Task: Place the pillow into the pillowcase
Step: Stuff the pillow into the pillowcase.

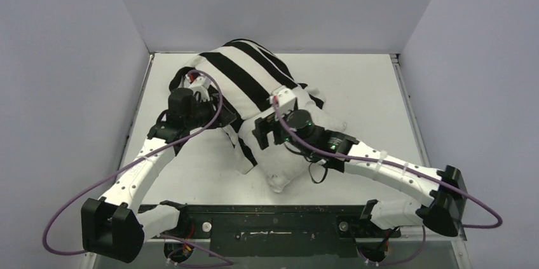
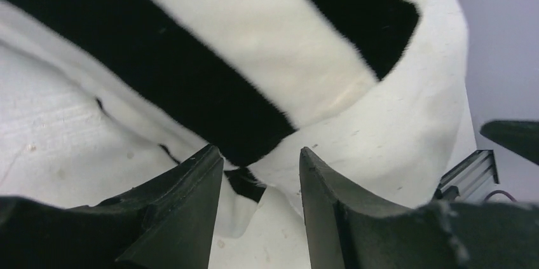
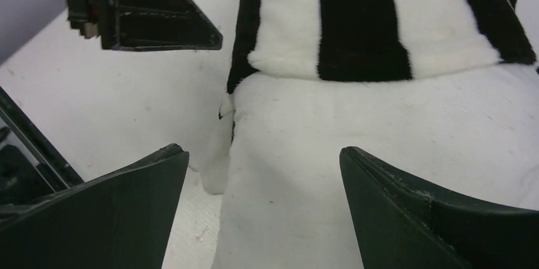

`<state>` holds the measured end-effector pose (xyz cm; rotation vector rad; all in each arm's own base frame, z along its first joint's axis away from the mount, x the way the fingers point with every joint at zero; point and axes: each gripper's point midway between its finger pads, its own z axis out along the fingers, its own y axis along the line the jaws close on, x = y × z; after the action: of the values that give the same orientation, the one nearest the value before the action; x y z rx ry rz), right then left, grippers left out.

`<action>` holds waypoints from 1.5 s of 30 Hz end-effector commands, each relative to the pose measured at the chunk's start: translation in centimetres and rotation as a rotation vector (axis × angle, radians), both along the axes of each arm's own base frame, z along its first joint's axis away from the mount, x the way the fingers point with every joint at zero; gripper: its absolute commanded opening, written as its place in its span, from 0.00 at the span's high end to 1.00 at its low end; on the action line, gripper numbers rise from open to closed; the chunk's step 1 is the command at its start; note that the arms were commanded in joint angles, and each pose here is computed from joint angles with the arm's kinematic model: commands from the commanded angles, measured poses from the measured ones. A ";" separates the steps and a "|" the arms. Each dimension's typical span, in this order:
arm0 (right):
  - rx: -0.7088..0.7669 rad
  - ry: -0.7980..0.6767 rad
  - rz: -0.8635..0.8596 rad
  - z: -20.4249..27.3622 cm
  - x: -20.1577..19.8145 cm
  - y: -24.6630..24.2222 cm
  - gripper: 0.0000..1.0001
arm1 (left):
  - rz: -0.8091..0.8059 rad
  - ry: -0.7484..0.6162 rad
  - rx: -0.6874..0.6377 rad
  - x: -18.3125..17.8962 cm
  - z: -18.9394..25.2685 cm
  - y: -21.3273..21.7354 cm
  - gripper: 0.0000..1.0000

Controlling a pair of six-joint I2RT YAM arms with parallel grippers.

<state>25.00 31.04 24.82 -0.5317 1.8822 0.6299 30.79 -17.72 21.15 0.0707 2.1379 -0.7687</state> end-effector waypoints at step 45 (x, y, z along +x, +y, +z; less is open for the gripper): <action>0.221 0.005 0.003 -9.3 5.5 2.2 1.00 | -0.048 -0.202 0.157 5.9 -3.3 -5.3 0.63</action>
<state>30.72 32.75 13.80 -0.4683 1.8364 0.6930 34.82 -22.38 14.33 0.2266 2.1184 -0.6842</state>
